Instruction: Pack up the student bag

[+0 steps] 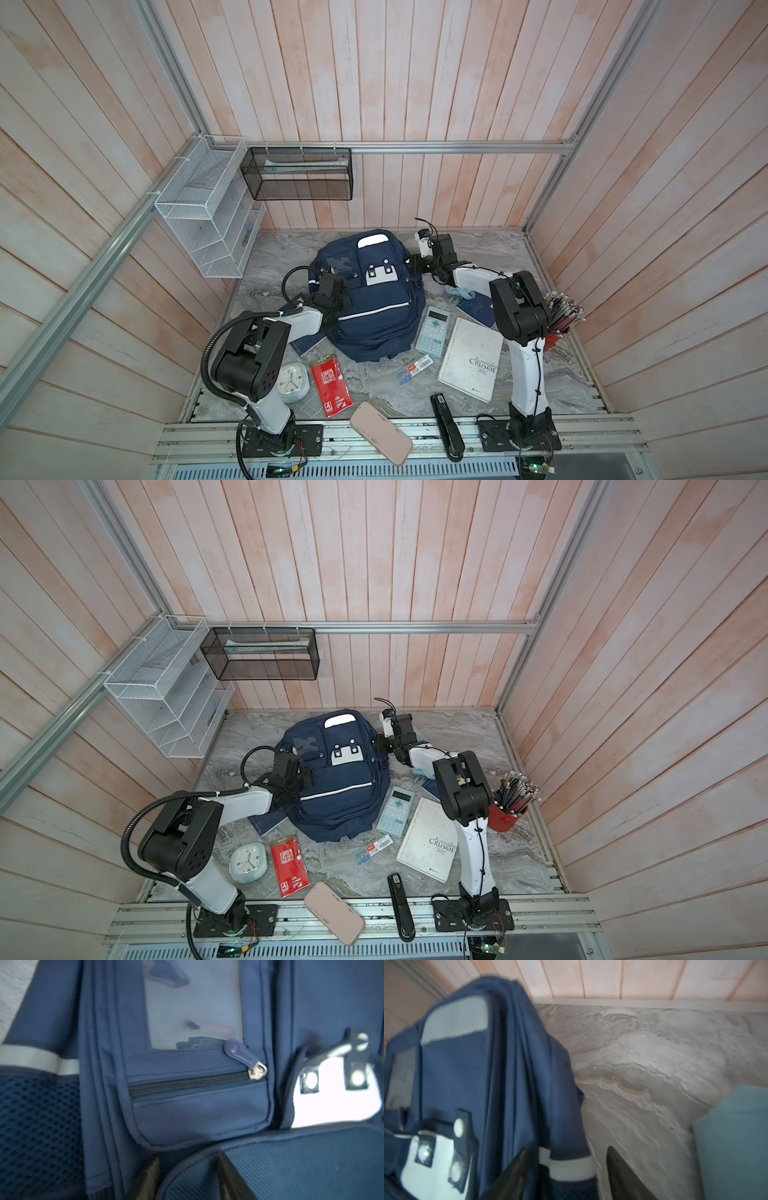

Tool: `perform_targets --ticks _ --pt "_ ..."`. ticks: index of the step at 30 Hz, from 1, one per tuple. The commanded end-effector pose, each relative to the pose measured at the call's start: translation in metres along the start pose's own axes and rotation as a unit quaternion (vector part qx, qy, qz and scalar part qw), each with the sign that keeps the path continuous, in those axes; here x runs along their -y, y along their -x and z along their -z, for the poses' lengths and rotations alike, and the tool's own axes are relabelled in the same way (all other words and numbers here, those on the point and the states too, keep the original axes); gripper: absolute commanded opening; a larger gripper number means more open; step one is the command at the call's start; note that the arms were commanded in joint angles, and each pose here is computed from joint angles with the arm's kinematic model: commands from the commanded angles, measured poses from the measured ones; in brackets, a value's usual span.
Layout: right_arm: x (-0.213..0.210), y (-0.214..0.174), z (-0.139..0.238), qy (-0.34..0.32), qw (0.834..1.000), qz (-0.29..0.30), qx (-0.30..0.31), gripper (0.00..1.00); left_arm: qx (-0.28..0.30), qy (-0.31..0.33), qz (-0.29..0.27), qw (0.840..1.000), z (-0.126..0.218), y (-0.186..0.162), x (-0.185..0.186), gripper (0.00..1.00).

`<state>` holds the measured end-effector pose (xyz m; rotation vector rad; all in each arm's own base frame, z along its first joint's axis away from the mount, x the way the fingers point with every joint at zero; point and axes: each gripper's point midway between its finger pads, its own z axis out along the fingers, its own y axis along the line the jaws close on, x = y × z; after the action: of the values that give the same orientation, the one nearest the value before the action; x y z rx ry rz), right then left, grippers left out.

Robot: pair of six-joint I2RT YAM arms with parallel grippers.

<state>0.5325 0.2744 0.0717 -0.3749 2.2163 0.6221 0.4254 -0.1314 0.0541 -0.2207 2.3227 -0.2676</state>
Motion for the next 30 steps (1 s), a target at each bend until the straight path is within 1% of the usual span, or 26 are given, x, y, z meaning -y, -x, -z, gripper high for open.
perform_targets --ticks 1,2,4,5,8,10,12,13,15,16,18,21,22,24,26,28,29,30 --pt "-0.018 -0.023 0.004 0.04 0.998 -0.003 -0.058 0.3 -0.015 -0.022 -0.018 0.999 -0.023 0.007 0.022 0.3" --pt "-0.022 -0.024 0.011 0.048 0.997 -0.001 -0.056 0.23 -0.01 -0.026 -0.02 0.999 -0.027 0.015 0.027 0.26" --pt "-0.032 -0.022 0.023 0.065 0.997 0.003 -0.052 0.15 0.009 -0.028 -0.026 0.999 -0.035 0.033 0.034 0.25" --pt "-0.037 -0.023 0.03 0.074 0.996 0.003 -0.057 0.13 0.015 -0.026 -0.03 0.999 -0.04 0.044 0.038 0.25" --pt "-0.043 -0.035 0.04 0.082 0.994 0.004 -0.076 0.1 0.028 -0.028 -0.047 0.998 -0.052 0.077 0.051 0.25" --pt "-0.046 -0.05 0.045 0.093 0.99 0.003 -0.101 0.07 0.039 -0.025 -0.053 0.998 -0.056 0.097 0.055 0.25" --pt "-0.061 -0.064 0.049 0.108 0.987 0.012 -0.122 0.07 0.057 -0.027 -0.054 0.997 -0.055 0.119 0.058 0.26" --pt "-0.069 -0.07 0.05 0.112 0.985 0.018 -0.129 0.09 0.065 -0.035 -0.053 0.996 -0.053 0.132 0.061 0.27" --pt "-0.084 -0.072 0.056 0.133 0.983 0.019 -0.128 0.16 0.073 -0.049 -0.048 0.995 -0.051 0.153 0.065 0.28" --pt "-0.087 -0.069 0.058 0.136 0.983 0.017 -0.122 0.22 0.071 -0.053 -0.048 0.995 -0.052 0.16 0.067 0.3" --pt "-0.084 -0.06 0.064 0.119 0.987 0.023 -0.11 0.27 0.072 -0.06 -0.064 0.994 -0.05 0.172 0.077 0.33" --pt "-0.07 -0.045 0.08 0.066 0.991 0.058 -0.098 0.37 0.069 -0.064 -0.087 0.992 -0.031 0.181 0.091 0.37" --pt "-0.062 -0.039 0.088 0.041 0.993 0.065 -0.094 0.41 0.068 -0.068 -0.089 0.991 -0.02 0.18 0.094 0.39" --pt "-0.045 -0.022 0.104 0.009 0.996 0.054 -0.074 0.48 0.072 -0.073 -0.081 0.991 0.005 0.172 0.092 0.42" --pt "-0.03 -0.005 0.113 0.004 0.999 0.011 -0.043 0.61 0.081 -0.078 -0.059 0.992 0.035 0.162 0.082 0.46" --pt "-0.026 0.003 0.108 0.012 0.999 -0.017 -0.025 0.73 0.075 -0.074 -0.045 0.993 0.059 0.145 0.07 0.51" --pt "-0.029 0.006 0.101 0.02 0.999 -0.025 -0.026 0.8 0.062 -0.068 -0.037 0.995 0.069 0.131 0.061 0.53" --pt "-0.035 0.006 0.092 0.032 0.999 -0.024 -0.035 0.93 0.05 -0.062 -0.031 0.996 0.076 0.117 0.053 0.55"
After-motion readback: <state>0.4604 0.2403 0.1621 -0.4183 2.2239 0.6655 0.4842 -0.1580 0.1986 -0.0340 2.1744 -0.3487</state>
